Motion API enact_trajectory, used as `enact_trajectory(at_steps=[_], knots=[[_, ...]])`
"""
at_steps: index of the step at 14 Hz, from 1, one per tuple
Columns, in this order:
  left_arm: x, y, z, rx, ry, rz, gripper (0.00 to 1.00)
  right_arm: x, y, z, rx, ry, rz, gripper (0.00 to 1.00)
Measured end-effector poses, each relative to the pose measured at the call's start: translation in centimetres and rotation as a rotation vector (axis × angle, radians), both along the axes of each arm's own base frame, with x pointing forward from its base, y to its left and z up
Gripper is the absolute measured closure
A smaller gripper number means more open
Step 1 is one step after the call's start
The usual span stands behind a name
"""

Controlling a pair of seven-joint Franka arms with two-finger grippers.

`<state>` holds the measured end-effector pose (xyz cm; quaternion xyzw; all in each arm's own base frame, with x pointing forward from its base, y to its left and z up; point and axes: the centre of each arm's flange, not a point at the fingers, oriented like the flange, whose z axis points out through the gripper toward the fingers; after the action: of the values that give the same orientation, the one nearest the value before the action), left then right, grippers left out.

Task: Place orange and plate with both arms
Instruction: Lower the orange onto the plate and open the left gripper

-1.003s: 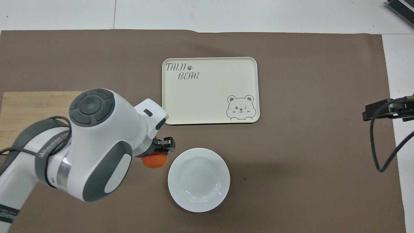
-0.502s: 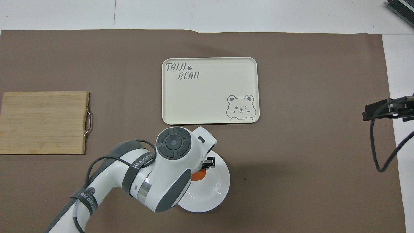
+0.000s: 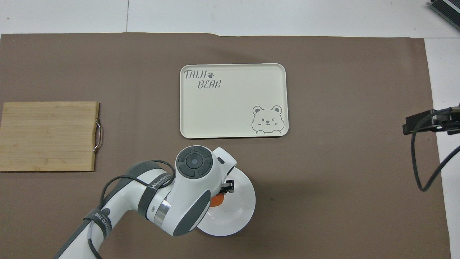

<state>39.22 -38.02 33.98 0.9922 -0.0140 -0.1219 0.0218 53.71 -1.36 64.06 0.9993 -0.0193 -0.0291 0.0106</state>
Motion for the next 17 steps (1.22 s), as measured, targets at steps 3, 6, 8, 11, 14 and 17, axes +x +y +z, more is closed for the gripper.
enact_trajectory(at_steps=[3, 6, 8, 11, 14, 17], knots=[[-0.5, -0.4, -0.2, 0.001, 0.0, -0.01, 0.21, 0.0, 0.0, 0.0, 0.0, 0.0, 0.0, 0.0], [-0.8, -0.5, -0.7, -0.008, -0.016, -0.012, 0.21, 0.0, 0.0, 0.0, 0.0, 0.0, 0.0, 0.0], [-1.1, -0.2, -1.2, 0.001, -0.008, -0.011, 0.21, 0.0, 0.0, 0.0, 0.0, 0.0, 0.0, 0.0], [-1.4, 0.1, -1.8, 0.013, 0.003, 0.0, 0.04, 0.0, 0.0, 0.0, 0.0, 0.0, 0.0, 0.0], [-1.6, 0.2, -1.7, 0.022, 0.011, 0.012, 0.0, 0.0, 0.0, 0.0, 0.0, 0.0, 0.0, 0.0], [-1.7, 0.7, -0.6, 0.035, 0.024, 0.031, 0.0, 0.0, 0.0, 0.0, 0.0, 0.0, 0.0, 0.0]])
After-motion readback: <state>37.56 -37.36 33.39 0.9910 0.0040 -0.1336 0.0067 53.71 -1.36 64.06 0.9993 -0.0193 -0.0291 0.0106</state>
